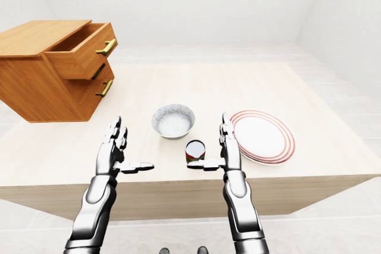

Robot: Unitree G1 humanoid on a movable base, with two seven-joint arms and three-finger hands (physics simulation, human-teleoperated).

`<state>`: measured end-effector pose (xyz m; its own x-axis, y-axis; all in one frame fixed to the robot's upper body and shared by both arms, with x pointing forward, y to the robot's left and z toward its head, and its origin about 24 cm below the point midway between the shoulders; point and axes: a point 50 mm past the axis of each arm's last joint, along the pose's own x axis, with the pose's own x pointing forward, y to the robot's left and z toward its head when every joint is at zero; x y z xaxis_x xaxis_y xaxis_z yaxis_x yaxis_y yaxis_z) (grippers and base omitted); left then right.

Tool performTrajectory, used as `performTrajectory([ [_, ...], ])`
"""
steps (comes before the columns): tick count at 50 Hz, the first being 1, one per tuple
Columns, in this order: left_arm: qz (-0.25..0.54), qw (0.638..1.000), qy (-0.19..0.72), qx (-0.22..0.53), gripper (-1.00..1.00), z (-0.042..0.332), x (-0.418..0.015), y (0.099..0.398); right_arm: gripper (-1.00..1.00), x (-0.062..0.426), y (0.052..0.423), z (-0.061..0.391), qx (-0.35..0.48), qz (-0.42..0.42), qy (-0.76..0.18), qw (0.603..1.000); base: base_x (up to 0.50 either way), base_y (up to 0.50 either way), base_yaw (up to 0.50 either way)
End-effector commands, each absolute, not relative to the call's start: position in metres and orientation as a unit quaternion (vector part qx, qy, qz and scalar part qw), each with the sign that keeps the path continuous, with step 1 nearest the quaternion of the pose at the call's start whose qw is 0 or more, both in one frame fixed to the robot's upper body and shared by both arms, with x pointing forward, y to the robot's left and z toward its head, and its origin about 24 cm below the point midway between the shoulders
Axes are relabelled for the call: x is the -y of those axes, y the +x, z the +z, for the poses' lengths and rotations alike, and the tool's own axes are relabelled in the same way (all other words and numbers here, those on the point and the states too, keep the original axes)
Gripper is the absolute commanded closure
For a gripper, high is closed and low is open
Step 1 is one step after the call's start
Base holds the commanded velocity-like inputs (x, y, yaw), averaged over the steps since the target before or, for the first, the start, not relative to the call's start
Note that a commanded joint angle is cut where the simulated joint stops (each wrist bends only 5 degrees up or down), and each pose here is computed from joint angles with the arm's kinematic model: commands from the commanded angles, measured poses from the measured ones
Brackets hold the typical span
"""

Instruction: Put the bowl on the plate.

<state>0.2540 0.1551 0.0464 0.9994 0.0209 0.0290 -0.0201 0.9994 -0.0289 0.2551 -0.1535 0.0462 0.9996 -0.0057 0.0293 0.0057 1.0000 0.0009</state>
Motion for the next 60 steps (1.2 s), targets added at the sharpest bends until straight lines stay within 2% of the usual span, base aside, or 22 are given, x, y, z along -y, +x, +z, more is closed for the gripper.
performTrajectory([
  [1, -0.004, 1.000, 0.000, 0.006, -1.00, 0.049, -0.161, 0.247, -1.00, 0.160, 0.257, 0.042, 0.001, -0.003, 0.004, 1.000, 0.00, 0.00, 0.00],
  [14, 0.006, 0.999, -0.002, 0.040, -1.00, 0.072, -0.169, 0.242, -1.00, 0.164, 0.245, 0.052, 0.005, 0.012, 0.011, 1.000, 0.00, -0.04, 0.00],
  [23, 0.010, 0.997, -0.008, 0.072, -1.00, 0.086, -0.175, 0.233, -1.00, 0.165, 0.244, 0.061, 0.017, 0.012, 0.010, 1.000, 0.00, -0.49, 0.00],
  [35, 0.013, 0.998, -0.009, 0.063, -1.00, 0.082, -0.179, 0.234, -1.00, 0.164, 0.240, 0.065, 0.025, 0.011, -0.001, 1.000, 0.00, -0.50, 0.00],
  [46, 0.022, 0.995, -0.013, 0.102, -1.00, 0.100, -0.190, 0.227, -1.00, 0.166, 0.240, 0.065, 0.026, 0.010, 0.001, 1.000, 0.00, -0.50, 0.00],
  [53, 0.019, 0.996, -0.010, 0.081, -1.00, 0.090, -0.188, 0.228, -1.00, 0.167, 0.240, 0.066, 0.028, 0.009, 0.002, 1.000, 0.00, -0.50, 0.00],
  [55, 0.017, 0.999, -0.016, 0.047, -1.00, 0.074, -0.188, 0.228, -1.00, 0.165, 0.241, 0.062, 0.020, 0.011, 0.001, 1.000, 0.00, -0.50, 0.00],
  [56, 0.018, 0.997, -0.012, 0.074, -1.00, 0.087, -0.188, 0.228, -1.00, 0.165, 0.241, 0.061, 0.020, 0.010, -0.001, 1.000, 0.00, -0.50, 0.00],
  [60, 0.021, 0.996, -0.011, 0.091, -1.00, 0.095, -0.191, 0.227, -1.00, 0.165, 0.240, 0.065, 0.026, 0.011, 0.000, 1.000, 0.00, -0.49, 0.00],
])
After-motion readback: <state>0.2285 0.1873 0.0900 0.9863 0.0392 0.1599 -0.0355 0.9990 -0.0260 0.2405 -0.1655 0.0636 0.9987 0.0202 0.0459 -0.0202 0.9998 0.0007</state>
